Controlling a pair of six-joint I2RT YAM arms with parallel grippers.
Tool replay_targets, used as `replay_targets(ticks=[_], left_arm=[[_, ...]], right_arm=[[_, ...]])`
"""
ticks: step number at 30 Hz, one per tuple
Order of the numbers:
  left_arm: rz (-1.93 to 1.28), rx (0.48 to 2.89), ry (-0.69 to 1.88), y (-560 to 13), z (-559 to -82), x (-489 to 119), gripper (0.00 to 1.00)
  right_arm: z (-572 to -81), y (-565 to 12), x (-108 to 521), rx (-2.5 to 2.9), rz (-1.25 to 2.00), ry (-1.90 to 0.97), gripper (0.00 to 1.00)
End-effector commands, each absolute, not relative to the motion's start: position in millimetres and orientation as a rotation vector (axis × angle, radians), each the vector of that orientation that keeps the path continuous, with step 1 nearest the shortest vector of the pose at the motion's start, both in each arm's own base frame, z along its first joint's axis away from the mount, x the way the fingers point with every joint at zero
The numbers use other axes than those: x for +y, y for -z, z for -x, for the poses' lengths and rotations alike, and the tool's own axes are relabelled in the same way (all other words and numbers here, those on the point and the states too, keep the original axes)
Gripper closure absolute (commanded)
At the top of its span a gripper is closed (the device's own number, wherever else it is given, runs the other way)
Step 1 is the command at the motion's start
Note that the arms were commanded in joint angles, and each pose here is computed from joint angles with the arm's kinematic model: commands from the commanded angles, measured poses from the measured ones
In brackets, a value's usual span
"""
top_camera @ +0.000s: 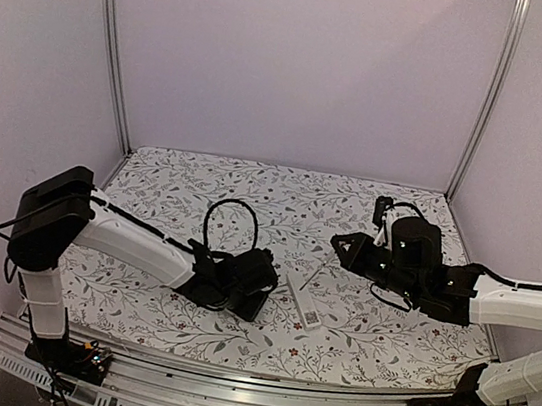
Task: Unload the batteries from the remote control
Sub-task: Move the remote control without the battery cover to the center of the board, then pass from the right arm to the left
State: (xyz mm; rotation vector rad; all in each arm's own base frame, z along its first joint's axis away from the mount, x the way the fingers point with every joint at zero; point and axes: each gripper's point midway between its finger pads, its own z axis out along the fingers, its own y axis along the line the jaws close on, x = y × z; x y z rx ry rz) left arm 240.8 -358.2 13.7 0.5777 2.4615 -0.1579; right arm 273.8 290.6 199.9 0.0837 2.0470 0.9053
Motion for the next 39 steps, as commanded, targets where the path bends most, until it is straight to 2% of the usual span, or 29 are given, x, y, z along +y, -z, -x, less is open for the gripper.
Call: replay_targets(ticks=[1, 9, 13, 17, 22, 34, 39], left_arm=[[-0.579, 2.491, 0.191, -24, -218, -346, 0.45], [-0.600, 2.593, 0.269, -7, -178, -335, 0.44], [-0.583, 2.611, 0.321, -7, -171, -336, 0.34], [-0.566, 2.558, 0.381, -28, -175, -340, 0.10], [-0.588, 2.406, 0.491, -78, -186, -355, 0.04], [-0.645, 2.065, 0.966, -175, -213, -418, 0.07], [-0.682, 2.062, 0.987, -170, -221, -434, 0.20]], right_arm=[[-274, -193, 285, 2.055, -0.106, -0.889, 1.00], [-275, -191, 288, 2.059, -0.107, -0.899, 1.00], [-275, -191, 289, 2.058, -0.109, -0.902, 1.00], [-275, -192, 289, 2.058, -0.110, -0.911, 1.00], [-274, -198, 292, 2.052, -0.116, -0.940, 1.00], [-272, -212, 304, 2.038, -0.100, -1.021, 1.00], [-272, -209, 309, 2.049, -0.092, -1.033, 1.00]])
